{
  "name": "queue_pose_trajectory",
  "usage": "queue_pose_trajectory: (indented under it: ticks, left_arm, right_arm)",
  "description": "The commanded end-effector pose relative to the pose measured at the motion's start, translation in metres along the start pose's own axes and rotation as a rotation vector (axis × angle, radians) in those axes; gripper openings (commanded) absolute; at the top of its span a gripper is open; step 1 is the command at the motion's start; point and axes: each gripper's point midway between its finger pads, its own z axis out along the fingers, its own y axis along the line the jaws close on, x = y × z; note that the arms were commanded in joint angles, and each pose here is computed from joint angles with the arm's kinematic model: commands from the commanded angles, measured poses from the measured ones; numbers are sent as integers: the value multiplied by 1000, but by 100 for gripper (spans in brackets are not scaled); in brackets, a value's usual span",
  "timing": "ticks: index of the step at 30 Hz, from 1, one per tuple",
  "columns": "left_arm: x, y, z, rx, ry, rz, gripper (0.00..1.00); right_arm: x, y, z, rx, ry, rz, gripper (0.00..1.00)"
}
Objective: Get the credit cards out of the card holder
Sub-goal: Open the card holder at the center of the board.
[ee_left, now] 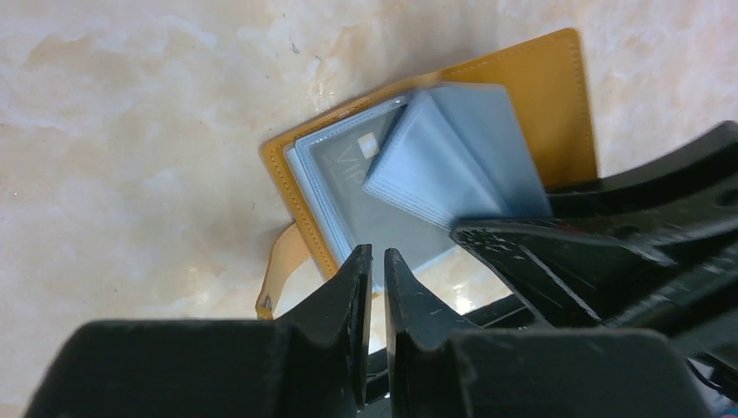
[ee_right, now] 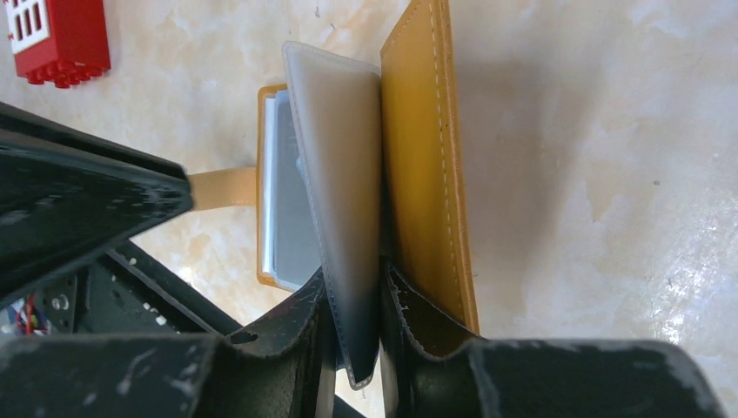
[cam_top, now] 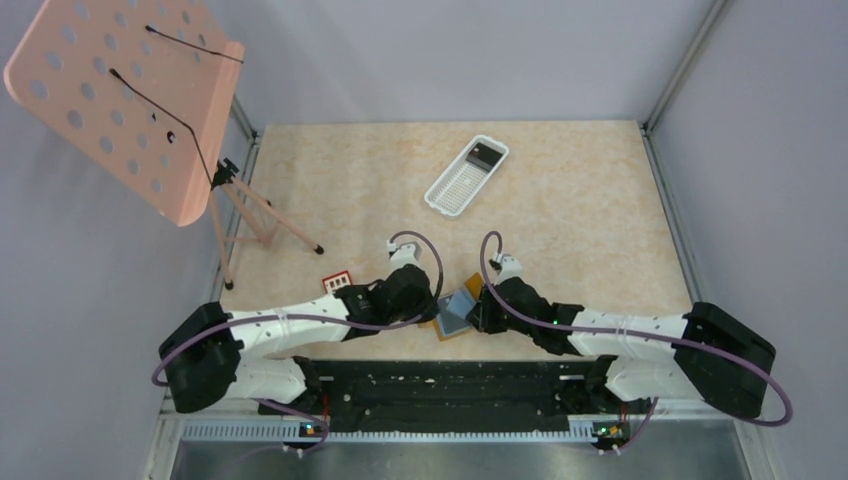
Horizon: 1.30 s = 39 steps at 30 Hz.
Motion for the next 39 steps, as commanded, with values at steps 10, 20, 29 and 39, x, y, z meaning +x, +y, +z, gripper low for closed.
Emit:
queue_pose_trajectory:
  ticks: [10, 20, 29, 39]
  left_arm:
    - [7, -15, 34, 8, 59, 35, 9]
    - [11, -21, 49, 10, 87, 48, 8]
    - [13, -25, 57, 12, 100, 46, 7]
    - [12, -40, 65, 46, 117, 42, 7]
  right_arm:
    - [-16, 21, -5, -86, -73, 55, 24]
    - [-15, 22, -7, -92, -69, 67, 27]
    - [-24, 10, -18, -36, -113, 56, 54]
    - [-41, 1, -41, 12, -174, 4, 57]
